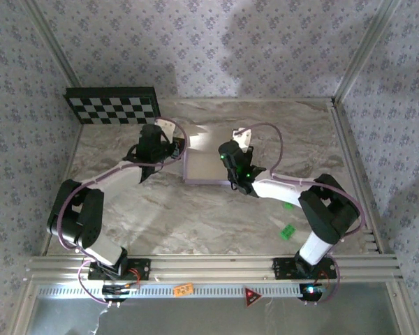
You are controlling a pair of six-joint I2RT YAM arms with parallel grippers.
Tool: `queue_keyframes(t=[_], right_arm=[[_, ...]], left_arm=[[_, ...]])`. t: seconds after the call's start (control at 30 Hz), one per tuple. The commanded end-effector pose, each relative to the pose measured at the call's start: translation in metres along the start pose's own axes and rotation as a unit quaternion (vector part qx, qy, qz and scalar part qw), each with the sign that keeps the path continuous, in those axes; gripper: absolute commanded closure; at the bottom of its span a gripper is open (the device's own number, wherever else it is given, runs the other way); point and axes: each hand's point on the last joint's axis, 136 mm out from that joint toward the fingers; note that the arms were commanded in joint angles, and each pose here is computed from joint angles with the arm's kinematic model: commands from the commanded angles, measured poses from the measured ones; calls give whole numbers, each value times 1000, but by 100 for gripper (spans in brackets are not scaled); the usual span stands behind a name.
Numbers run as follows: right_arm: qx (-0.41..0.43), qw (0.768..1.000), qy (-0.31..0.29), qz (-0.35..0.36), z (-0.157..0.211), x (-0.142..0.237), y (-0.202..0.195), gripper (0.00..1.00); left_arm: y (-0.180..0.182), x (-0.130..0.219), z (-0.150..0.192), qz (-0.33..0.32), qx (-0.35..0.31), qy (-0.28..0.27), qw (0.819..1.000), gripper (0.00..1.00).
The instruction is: Fold the paper box
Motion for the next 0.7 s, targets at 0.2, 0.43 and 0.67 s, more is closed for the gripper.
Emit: queue_keyframes(t=[0.2,0.43,0.67], right_arm=[[-9,1000,-18,-22,16,15,16,100],[0,1000,-24,-8,32,26,12,100],[14,999,-30,-2,49,38,8,100]], left_arm=[[-42,16,3,90,29,-48,994,100],[-46,18,27,65,42,-65,995,100],[-44,24,52,41,30,-61,997,98]])
Point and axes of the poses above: each hand's point on the last joint's axis, 136 mm out from that joint toward the fingers, its own x axis back along the fingers, its own y axis along the line the jaws close on, z = x × y, and after that the axes turned 6 degrees about x, right-handed
